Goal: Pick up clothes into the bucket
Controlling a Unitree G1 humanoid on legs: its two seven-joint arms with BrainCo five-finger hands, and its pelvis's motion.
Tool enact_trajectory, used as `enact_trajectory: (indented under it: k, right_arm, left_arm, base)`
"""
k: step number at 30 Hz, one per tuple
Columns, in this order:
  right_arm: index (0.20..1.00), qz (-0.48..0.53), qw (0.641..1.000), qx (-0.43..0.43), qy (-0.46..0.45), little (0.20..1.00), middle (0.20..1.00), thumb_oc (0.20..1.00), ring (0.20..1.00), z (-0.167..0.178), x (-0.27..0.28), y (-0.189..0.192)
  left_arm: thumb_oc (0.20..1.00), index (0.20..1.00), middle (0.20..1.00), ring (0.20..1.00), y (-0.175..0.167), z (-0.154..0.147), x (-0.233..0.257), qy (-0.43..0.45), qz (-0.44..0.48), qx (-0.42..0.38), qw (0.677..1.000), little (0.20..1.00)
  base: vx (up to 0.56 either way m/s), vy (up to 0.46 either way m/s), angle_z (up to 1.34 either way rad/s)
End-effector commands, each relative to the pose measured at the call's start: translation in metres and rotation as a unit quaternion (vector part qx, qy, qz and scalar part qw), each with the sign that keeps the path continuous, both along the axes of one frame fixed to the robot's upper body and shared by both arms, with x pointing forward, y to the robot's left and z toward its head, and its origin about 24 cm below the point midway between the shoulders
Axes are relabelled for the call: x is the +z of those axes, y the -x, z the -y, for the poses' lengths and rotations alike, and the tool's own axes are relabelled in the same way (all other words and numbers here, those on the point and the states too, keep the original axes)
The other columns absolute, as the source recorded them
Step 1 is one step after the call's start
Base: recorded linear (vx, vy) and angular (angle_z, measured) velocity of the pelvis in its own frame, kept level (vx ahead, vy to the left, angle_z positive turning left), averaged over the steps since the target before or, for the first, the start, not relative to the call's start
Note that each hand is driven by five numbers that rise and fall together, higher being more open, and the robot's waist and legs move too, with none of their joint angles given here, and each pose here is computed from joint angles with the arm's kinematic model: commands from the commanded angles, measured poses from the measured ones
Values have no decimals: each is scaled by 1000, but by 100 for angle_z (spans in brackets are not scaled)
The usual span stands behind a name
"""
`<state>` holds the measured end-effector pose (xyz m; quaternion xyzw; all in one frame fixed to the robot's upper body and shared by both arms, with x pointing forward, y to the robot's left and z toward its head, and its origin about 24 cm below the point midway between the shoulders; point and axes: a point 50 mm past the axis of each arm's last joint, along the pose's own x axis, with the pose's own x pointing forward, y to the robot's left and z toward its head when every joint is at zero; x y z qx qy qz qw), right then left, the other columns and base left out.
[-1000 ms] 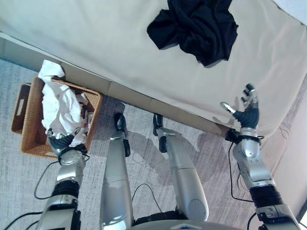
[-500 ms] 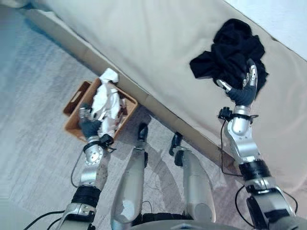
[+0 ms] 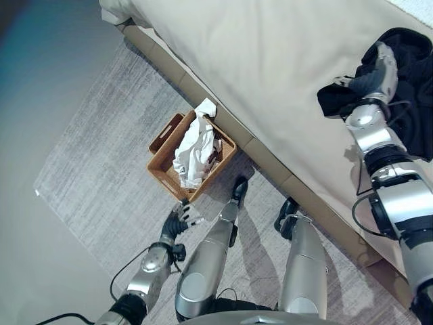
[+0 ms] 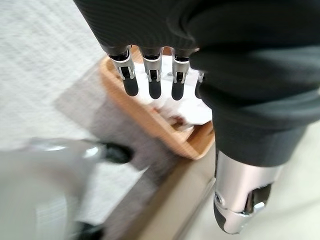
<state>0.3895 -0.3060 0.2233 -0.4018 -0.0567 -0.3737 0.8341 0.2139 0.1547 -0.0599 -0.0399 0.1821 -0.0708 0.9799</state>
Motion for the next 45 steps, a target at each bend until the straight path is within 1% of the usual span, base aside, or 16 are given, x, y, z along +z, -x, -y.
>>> enact_trajectory:
  k: [1,4,9,13,14,15,16,17,20,22,23,27,30,39,40,45]
  right_arm:
    - [1000,14,995,-62,83,1000,1000,1000,1000,30,41,15]
    - [1000,-23,984,-116,135,1000,1000,1000,1000,50,51,26]
    - [1000,-84,966,-148,194,1000,1000,1000,1000,59,61,30]
    - [1000,-99,973,-135,161,1000,1000,1000,1000,62,64,31]
    - [896,-97,976,-128,149,896,896,896,896,62,68,31]
    - [605,-101,975,-128,149,605,605,605,605,62,65,30]
    - [354,-89,980,-123,132,354,354,354,354,62,70,31]
    - [200,-71,985,-109,116,200,200,200,200,60,73,30]
    - [200,22,996,-46,70,200,200,200,200,43,85,23]
    - [200,117,993,20,19,200,200,200,200,22,91,18]
    - [200,137,989,45,24,200,200,200,200,13,93,17]
    - [200,257,954,148,43,200,200,200,200,-28,124,29]
    - [200,323,927,186,51,200,200,200,200,-43,140,44]
    - [200,394,882,241,94,200,200,200,200,-68,166,73]
    - [200,416,866,259,103,200,200,200,200,-74,172,82]
    - [200,422,852,298,82,200,200,200,200,-79,164,88]
  left_arm:
    - [1000,1000,1000,1000,-14,15,17,27,46,-13,999,1000]
    - [1000,1000,1000,1000,-13,26,21,43,52,-18,998,1000]
    - [1000,1000,1000,1000,-17,33,24,56,53,-13,997,1000]
    - [1000,1000,1000,1000,-22,39,28,64,57,-14,996,1000]
    - [1000,1000,1000,1000,-26,40,32,66,63,-16,996,1000]
    - [1000,1000,1000,1000,-23,40,29,67,58,-16,996,1000]
    - [1000,1000,1000,1000,-27,41,33,68,65,-17,995,1000]
    - [1000,1000,1000,1000,-29,42,36,73,70,-15,995,1000]
    - [1000,1000,1000,1000,-32,39,41,79,83,-5,993,1000]
    - [1000,1000,1000,1000,-35,38,43,83,89,6,993,1000]
    - [1000,1000,1000,1000,-35,35,43,81,91,10,992,1000]
    - [1000,1000,1000,1000,-32,24,39,77,88,36,992,1000]
    - [1000,1000,1000,1000,-34,20,38,75,88,43,992,1000]
    - [1000,1000,1000,1000,-38,-2,40,61,96,71,991,1000]
    - [1000,1000,1000,1000,-40,-10,44,54,105,82,990,1000]
    - [1000,1000,1000,1000,-40,-29,57,20,138,92,986,1000]
  base:
    - [22,-67,0]
    - [22,-52,-3]
    - [20,-51,-10]
    - [5,-1,-8]
    - [13,-5,-14]
    - [-69,17,-14]
    - [8,-18,-12]
    - [-69,9,-10]
    - [15,1,-7]
    - [8,8,-8]
    - [-10,10,-15]
    - [-23,27,-18]
    - [-29,59,-15]
    - [7,64,-5]
    - [38,70,-6]
    - [103,71,-11]
